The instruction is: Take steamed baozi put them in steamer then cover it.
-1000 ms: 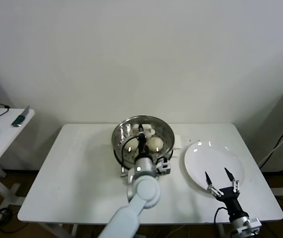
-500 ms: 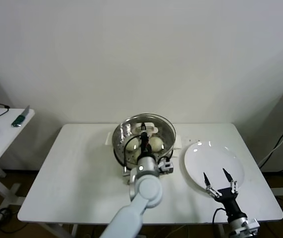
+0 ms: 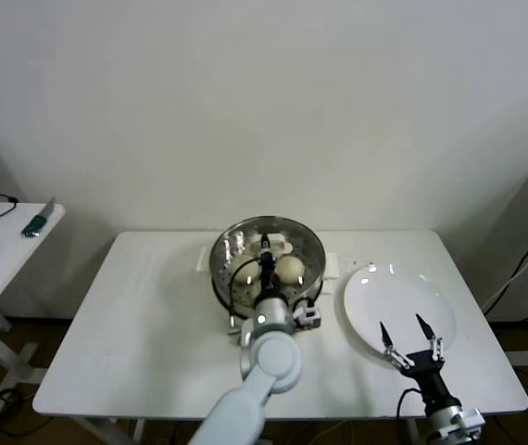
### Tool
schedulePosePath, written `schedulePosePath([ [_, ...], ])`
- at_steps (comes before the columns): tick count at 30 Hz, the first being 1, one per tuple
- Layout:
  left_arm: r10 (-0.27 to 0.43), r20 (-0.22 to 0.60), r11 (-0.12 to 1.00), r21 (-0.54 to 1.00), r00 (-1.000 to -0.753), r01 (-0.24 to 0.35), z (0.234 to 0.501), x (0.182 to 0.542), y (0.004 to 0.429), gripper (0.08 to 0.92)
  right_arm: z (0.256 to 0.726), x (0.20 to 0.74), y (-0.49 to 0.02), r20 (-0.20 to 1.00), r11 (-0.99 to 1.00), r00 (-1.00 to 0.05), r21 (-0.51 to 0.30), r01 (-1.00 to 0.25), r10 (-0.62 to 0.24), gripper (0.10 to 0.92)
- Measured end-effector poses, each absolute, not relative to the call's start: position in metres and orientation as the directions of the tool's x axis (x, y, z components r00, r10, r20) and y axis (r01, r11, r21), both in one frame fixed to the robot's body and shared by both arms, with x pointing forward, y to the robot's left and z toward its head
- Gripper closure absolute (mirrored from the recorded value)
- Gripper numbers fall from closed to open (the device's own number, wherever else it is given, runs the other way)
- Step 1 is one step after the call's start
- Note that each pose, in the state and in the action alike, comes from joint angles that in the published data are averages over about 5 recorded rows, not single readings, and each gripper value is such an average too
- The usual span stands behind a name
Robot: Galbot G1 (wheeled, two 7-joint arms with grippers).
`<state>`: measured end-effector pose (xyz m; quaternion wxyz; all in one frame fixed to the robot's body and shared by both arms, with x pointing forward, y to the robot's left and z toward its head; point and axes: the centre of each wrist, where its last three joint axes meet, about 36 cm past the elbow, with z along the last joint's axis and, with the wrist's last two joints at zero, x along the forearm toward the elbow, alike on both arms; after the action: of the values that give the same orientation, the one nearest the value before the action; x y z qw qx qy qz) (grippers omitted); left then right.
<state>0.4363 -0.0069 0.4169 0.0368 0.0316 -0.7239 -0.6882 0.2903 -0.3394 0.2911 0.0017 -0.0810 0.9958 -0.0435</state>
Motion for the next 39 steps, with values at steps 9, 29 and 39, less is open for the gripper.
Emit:
schedulePosePath([
  [9,-0.092,0.011,0.034,0.999,-0.996,0.008,0.412,0.435,-0.005,0.868,0.292,0.29,-0.338,-0.001,0.982,-0.986,-0.095,-0.164,-0.165,0.2],
  [29,-0.07,0.004,0.045,0.999,-0.998,0.001,0.411,0.431,-0.003,0.718,0.296,0.294,-0.335,-0.009,0.98,-0.985,-0.097,-0.172,-0.174,0.2],
  [39,-0.043,0.009,0.061,0.998,-0.999,0.007,0.42,0.422,0.003,0.424,0.292,0.294,-0.333,0.007,0.978,-0.983,-0.096,-0.185,-0.185,0.2],
])
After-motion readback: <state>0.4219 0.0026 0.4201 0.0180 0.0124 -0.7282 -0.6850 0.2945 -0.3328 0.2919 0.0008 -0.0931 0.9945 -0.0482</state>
